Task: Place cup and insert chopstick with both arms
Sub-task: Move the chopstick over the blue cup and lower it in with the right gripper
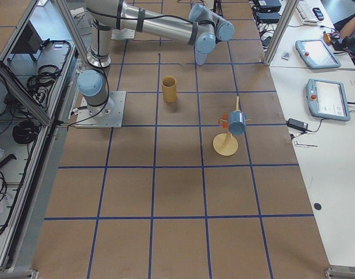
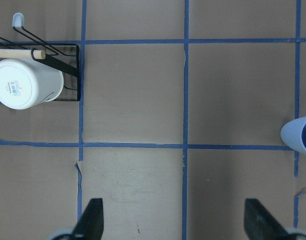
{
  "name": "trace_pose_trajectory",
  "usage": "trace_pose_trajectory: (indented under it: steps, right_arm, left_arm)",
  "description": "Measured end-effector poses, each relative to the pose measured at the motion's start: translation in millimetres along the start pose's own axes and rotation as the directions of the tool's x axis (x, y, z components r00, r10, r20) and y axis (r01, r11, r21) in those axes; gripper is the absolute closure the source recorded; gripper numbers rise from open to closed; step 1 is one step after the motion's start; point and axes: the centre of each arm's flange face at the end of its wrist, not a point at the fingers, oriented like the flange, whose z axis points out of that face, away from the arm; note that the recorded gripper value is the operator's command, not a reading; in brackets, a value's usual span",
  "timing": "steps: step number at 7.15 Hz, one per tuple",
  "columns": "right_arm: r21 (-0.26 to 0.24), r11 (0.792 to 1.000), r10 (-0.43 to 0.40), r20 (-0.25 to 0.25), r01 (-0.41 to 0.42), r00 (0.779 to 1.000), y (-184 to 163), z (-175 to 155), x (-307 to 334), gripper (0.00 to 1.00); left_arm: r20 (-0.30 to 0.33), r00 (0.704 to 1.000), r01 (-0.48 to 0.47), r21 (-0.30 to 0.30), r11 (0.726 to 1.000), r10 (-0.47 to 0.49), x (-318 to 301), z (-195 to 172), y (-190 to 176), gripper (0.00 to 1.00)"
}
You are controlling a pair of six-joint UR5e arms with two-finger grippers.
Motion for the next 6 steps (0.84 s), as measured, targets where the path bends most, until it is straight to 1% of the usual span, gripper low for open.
trace_pose_trajectory:
  steps: [1,2,3,4,5,6]
  right_arm:
    - [-0.003,1.0,0.008,-0.002,-0.008,1.0,-4,2,1,1.0]
    - [-0.006,1.0,0.018,-0.006,-0.018,1.0,-8,4,1,0.98]
    - [-0.009,0.999,0.031,-0.01,-0.031,0.999,-15,6,0,0.91]
    - [-0.012,0.999,0.042,-0.014,-0.043,0.999,-20,8,1,0.79]
    - [-0.013,0.999,0.049,-0.016,-0.049,0.999,-24,9,2,0.21]
    - [-0.013,0.999,0.051,-0.018,-0.052,0.999,-27,10,3,0.0]
  left_arm:
    - [0.001,1.0,-0.005,-0.004,1.0,0.005,0,1,1,0.0]
    - [0.001,1.0,0.003,-0.003,1.0,-0.003,1,0,1,0.0]
    - [0.002,1.0,0.023,-0.002,1.0,-0.023,4,-1,1,0.0]
    - [-0.002,0.999,0.039,-0.007,0.999,-0.039,10,-1,2,0.0]
    - [-0.011,0.998,0.054,-0.012,0.998,-0.054,15,-1,4,0.0]
    - [-0.021,0.997,0.076,-0.017,0.997,-0.076,18,0,4,0.0]
